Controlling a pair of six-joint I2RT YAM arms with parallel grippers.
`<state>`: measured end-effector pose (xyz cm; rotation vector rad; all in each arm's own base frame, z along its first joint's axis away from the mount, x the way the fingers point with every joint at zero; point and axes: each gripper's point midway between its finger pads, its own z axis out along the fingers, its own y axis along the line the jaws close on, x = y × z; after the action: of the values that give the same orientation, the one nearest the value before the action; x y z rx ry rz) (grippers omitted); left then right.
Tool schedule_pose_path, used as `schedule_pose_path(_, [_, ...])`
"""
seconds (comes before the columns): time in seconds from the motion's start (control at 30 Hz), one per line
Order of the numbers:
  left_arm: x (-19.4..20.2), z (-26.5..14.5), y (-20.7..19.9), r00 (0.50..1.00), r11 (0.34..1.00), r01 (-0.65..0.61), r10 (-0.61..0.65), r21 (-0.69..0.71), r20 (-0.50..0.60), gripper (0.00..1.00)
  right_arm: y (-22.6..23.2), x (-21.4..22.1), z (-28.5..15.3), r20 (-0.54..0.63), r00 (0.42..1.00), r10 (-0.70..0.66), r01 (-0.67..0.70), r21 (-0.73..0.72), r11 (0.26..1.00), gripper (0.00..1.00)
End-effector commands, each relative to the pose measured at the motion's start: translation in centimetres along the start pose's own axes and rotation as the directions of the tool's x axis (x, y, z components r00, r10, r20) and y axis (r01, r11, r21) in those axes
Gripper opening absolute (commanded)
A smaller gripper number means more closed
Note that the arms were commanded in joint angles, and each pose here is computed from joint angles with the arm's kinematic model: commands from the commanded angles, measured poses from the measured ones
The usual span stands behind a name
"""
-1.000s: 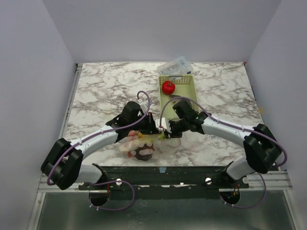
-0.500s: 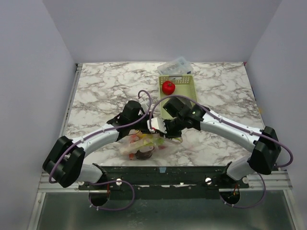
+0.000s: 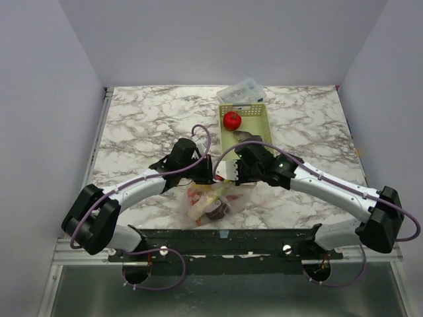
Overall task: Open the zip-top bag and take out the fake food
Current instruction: Pick up the fake vegetable from the zipper food storage bag.
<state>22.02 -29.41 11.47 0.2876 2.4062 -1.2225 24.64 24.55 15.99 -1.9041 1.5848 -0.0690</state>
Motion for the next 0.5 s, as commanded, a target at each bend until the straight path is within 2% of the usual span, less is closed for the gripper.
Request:
schedule_pose_path(0.0, [0.2,-0.1,-0.2,0.999,1.000,-0.026,0.026,-0.007,-0.023,0.00,-2.6,0.9,-1.2,-0.039,0.999,-0.009,0.015,0.159,0.987,0.00])
schedule_pose_path(0.23, [-0.4,-0.7,-0.6,0.998,0.998,-0.054,0.054,-0.018,-0.017,0.00,-3.6,0.2,-3.4,0.038,0.997,0.064,-0.069,0.159,0.985,0.00])
schedule_pose_path(0.37, [-0.8,-1.2,-0.7,0.998,0.997,-0.070,0.070,-0.031,-0.003,0.00,-3.9,-1.8,-5.6,0.139,0.985,0.100,-0.113,0.086,0.990,0.00])
schedule_pose_path(0.47, [-1.3,-1.8,-0.9,0.996,0.996,-0.082,0.083,-0.040,0.020,0.00,-3.7,-2.2,-6.3,0.168,0.980,0.109,-0.119,0.050,0.992,0.00])
